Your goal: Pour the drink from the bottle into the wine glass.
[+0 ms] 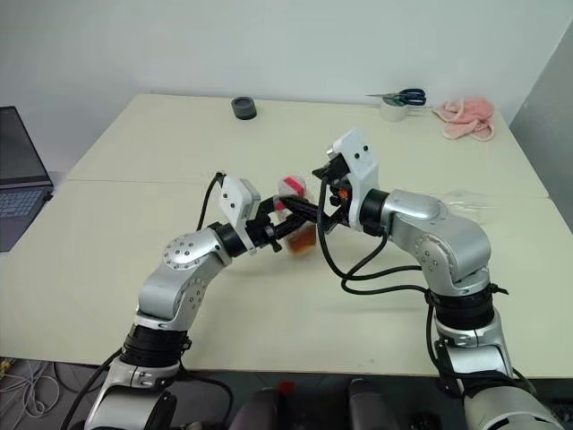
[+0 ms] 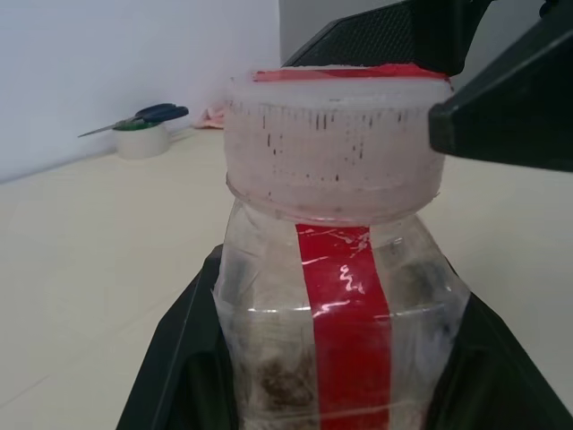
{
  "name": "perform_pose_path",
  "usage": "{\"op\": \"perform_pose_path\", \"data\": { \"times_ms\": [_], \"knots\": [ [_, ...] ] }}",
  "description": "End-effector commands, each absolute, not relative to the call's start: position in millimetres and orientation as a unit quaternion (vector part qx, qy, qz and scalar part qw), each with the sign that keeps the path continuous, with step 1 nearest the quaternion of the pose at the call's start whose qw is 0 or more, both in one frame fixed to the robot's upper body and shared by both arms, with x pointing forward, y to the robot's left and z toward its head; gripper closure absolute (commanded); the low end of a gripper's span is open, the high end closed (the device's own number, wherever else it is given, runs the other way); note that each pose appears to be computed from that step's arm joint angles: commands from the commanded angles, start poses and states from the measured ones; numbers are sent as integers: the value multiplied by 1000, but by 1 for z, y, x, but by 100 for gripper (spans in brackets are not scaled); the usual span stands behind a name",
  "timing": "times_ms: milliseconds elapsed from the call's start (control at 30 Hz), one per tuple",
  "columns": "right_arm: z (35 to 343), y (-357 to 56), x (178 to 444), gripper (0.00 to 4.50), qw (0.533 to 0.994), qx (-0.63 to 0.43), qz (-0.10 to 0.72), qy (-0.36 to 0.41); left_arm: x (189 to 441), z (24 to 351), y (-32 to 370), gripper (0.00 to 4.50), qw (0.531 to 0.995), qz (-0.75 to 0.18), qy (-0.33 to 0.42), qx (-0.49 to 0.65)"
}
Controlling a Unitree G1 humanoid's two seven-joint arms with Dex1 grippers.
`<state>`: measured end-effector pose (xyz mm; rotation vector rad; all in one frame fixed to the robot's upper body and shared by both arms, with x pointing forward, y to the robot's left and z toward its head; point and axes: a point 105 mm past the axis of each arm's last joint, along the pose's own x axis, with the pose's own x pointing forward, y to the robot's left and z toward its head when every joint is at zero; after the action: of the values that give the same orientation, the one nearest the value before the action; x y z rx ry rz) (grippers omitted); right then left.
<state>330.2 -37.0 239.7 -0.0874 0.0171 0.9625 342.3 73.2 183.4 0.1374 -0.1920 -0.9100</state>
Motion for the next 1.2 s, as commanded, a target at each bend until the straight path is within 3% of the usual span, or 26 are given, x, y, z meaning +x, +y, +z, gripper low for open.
{"op": "perform_pose_path", "data": {
  "times_ms": [33, 100, 300, 333, 500, 633, 700, 900, 1067, 1200],
  "knots": [
    [251, -36, 331, 17, 888, -41, 457, -17, 335, 202, 69, 263, 882, -449, -129, 67],
    [251, -35, 331, 62, 888, -35, 458, -17, 335, 202, 68, 263, 881, -450, -129, 67],
    [254, -28, 329, 257, 886, 3, 462, -24, 333, 196, 66, 263, 881, -452, -122, 66],
    [255, -27, 329, 261, 885, 5, 464, -25, 333, 197, 66, 263, 881, -452, -122, 65],
    [259, -19, 324, 261, 856, -9, 516, -35, 333, 199, 66, 263, 881, -453, -124, 65],
    [255, -15, 277, 261, 705, -9, 709, -10, 332, 199, 64, 263, 878, -460, -122, 60],
    [250, -19, 277, 261, 661, -42, 749, -8, 332, 197, 61, 264, 873, -468, -120, 64],
    [263, -21, 317, 261, 685, -98, 721, -38, 332, 203, 57, 264, 871, -472, -127, 55],
    [266, -25, 313, 261, 676, -93, 730, -30, 332, 200, 61, 265, 874, -466, -123, 59],
    [275, -26, 308, 131, 697, -82, 711, -45, 331, 195, 62, 265, 876, -465, -117, 60]
  ]
}}
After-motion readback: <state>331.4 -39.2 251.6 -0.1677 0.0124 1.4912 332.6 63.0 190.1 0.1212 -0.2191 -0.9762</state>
